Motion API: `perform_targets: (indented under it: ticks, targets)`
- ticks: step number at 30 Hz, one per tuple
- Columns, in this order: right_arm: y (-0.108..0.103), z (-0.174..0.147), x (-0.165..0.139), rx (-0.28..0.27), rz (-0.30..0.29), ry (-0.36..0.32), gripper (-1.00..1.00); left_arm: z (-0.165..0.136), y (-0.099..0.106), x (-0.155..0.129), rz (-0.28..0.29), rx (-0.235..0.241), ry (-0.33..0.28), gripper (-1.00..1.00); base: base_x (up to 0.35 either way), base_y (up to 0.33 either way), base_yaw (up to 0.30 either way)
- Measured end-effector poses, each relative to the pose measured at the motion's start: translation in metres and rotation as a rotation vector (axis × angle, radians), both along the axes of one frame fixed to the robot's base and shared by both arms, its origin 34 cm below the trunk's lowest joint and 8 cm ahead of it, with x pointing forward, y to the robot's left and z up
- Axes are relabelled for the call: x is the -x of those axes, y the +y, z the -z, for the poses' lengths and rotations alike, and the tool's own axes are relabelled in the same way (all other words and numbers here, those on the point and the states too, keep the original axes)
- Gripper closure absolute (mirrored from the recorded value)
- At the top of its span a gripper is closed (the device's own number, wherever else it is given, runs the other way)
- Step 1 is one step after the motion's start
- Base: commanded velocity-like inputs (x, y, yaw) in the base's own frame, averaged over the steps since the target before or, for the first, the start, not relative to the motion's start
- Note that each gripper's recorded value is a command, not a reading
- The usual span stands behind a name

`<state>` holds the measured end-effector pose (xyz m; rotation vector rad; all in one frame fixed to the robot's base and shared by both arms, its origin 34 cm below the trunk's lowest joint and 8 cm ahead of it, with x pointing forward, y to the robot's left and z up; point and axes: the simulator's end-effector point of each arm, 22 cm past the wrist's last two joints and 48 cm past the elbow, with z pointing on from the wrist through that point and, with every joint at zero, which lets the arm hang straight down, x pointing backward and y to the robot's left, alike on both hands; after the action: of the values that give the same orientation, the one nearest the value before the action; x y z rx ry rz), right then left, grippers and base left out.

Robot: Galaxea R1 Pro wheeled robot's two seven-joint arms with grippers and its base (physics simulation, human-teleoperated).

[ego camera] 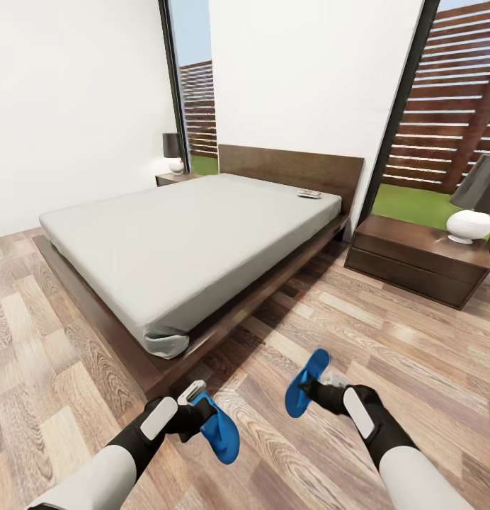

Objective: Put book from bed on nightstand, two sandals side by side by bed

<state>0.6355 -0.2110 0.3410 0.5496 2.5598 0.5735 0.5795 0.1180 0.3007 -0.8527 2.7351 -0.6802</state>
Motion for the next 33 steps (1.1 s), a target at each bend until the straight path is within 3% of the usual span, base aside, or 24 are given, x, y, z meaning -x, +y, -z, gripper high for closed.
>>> perform_targets:
  ticks: [7,12,17,19,23,26,33]
  targets:
    - [0.011,0.003,0.024,0.066,-0.169,0.142,1.00,-0.004,-0.003,0.007,0.053,0.024,0.032,1.00,0.000,0.000,0.000]
    - [0.028,-0.017,0.027,0.102,-0.312,0.260,1.00,-0.009,0.002,0.007,0.081,0.032,0.038,1.00,0.000,0.000,0.000]
    - [0.049,-0.035,0.011,0.264,-0.485,0.240,1.00,-0.010,0.003,0.018,0.129,0.050,0.082,1.00,0.000,0.000,0.000]
    - [0.069,-0.043,0.005,0.308,-0.556,0.219,1.00,-0.009,0.013,0.022,0.141,0.043,0.100,1.00,0.000,0.000,0.000]
    - [0.085,-0.043,0.008,0.394,-0.656,0.210,1.00,-0.010,0.033,0.020,0.138,0.033,0.104,1.00,0.000,0.000,0.000]
    - [0.084,-0.041,0.009,0.432,-0.685,0.210,1.00,-0.018,0.037,0.012,0.143,0.036,0.083,1.00,0.000,0.000,0.000]
    - [0.082,-0.039,0.011,0.453,-0.699,0.215,1.00,-0.023,0.044,0.009,0.152,0.039,0.075,1.00,0.000,0.000,0.043]
